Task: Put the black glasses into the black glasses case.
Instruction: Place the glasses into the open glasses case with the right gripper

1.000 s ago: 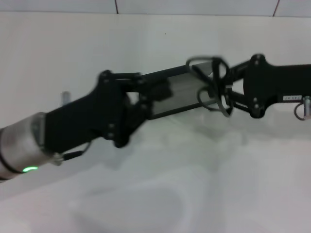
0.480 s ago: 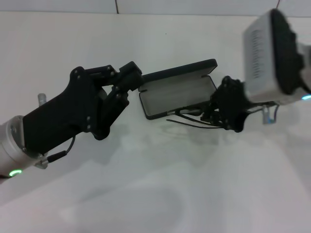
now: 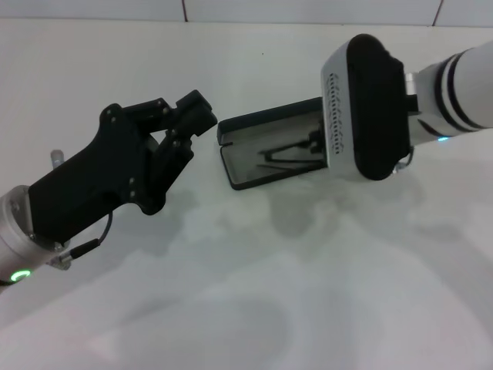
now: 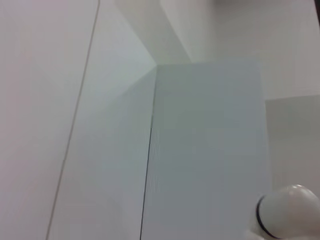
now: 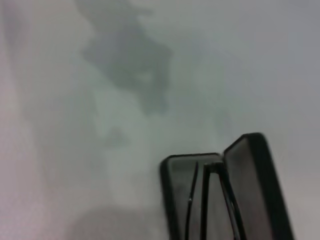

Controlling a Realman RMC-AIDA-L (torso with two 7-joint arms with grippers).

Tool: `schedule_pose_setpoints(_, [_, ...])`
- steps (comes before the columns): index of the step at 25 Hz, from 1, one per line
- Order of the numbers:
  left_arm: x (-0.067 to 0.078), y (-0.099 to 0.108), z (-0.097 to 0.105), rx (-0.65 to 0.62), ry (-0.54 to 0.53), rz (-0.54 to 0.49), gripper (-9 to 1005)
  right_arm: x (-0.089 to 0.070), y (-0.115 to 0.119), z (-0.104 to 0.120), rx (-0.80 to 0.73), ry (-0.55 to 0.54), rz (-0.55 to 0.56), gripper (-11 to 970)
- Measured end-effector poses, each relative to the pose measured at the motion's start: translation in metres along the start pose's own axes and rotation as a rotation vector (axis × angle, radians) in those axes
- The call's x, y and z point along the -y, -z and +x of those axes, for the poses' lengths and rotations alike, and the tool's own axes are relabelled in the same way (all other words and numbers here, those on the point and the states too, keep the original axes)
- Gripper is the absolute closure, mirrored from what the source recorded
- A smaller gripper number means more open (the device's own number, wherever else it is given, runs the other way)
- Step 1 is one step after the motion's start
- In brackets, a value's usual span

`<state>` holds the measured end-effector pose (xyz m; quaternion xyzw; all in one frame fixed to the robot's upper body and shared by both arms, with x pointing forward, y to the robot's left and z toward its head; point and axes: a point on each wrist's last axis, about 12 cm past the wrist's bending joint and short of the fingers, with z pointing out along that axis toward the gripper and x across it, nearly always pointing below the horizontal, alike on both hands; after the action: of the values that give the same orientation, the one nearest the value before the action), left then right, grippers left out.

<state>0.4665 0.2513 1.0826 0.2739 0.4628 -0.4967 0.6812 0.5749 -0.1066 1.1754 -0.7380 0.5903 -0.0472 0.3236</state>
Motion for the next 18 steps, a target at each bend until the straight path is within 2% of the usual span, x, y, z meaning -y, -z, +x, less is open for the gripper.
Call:
schedule_pose_setpoints(11, [-0.001,-0.001,-0.001,0.001,-0.002,0.004,885,-0.011,-0.029,0.002,-0.015,0.086,0.080,781])
schedule_pose_setpoints(18, [0.000,0.007,-0.008,-0.064,-0.004,0.119,885,-0.017,-0.040,0.003,-0.017,0.124,0.113,779])
